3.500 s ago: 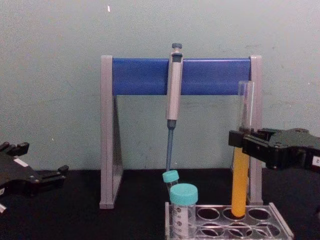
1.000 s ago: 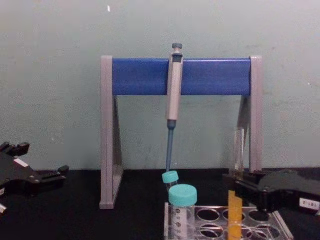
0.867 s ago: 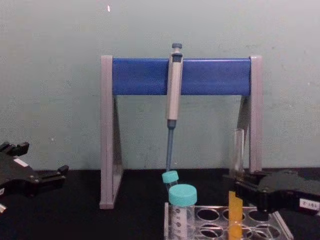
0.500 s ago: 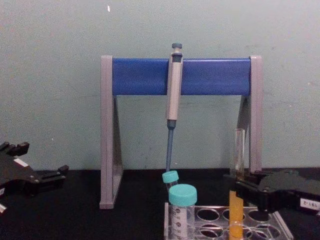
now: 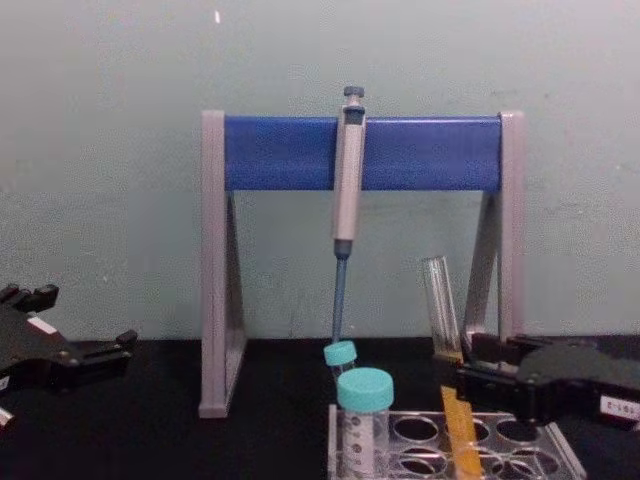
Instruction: Pick up the test tube from the test tube rack, shake it, then place it back into the test tube rack.
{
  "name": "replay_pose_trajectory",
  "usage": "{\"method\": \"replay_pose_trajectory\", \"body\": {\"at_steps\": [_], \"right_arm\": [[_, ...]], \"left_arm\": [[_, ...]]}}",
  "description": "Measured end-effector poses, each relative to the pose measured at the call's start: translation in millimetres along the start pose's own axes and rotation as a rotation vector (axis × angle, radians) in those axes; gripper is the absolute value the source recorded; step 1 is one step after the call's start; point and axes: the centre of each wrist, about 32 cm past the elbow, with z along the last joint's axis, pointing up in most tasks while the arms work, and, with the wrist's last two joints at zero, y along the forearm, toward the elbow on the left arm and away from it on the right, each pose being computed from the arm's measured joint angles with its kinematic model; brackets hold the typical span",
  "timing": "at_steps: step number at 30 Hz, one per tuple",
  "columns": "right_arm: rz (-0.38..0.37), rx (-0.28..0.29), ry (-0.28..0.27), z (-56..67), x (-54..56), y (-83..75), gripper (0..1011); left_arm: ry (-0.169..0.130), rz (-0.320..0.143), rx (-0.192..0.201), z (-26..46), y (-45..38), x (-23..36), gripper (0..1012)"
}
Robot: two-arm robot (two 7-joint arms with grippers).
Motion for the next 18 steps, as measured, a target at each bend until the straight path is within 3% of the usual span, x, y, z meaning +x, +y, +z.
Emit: {"method": "replay_pose_trajectory", "body": {"at_steps": [9, 14, 18], "right_arm": [[0.001, 0.001, 0.0, 0.1, -0.1, 0.0, 904], [0.001, 0.001, 0.001, 0.1, -0.1, 0.0, 1000], [0.001, 0.001, 0.001, 0.1, -0.1, 0.0, 1000]], "left_arm": [[0.0, 0.0, 0.0, 0.0, 0.0, 0.0, 1002], [0.0, 0.0, 0.0, 0.0, 0.0, 0.0, 1002], [0.0, 0.0, 0.0, 0.0, 0.0, 0.0, 1001]]}}
